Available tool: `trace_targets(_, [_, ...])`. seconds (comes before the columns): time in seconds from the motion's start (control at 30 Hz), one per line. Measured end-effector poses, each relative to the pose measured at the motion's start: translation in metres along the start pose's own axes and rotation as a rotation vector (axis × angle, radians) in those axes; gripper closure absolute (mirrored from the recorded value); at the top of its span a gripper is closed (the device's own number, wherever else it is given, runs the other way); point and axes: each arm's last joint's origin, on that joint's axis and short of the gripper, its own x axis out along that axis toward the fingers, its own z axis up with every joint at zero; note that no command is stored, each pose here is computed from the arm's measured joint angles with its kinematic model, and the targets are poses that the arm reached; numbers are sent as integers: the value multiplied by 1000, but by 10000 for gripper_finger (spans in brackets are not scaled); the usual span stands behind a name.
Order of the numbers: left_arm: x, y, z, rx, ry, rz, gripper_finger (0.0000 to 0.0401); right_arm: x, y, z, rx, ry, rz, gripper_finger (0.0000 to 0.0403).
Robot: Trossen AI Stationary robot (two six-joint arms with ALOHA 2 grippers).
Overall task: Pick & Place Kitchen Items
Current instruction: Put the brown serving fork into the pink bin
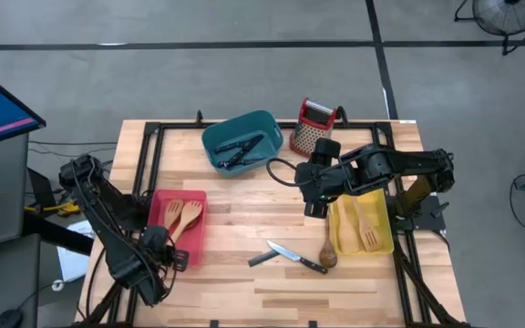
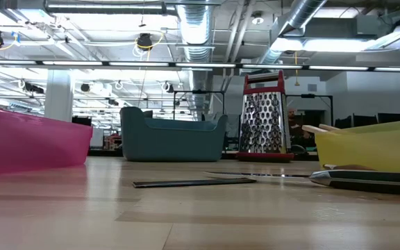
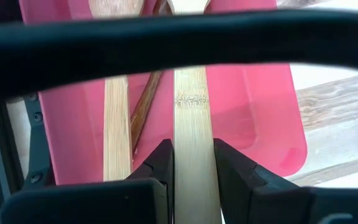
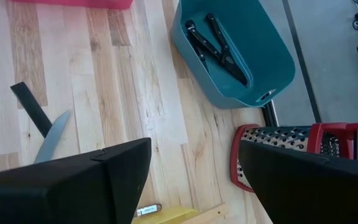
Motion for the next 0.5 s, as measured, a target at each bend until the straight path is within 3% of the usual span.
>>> trace_targets(0.5, [7,-1,-3,-7,18,-19,339,0,0,0,-1,0,1,148])
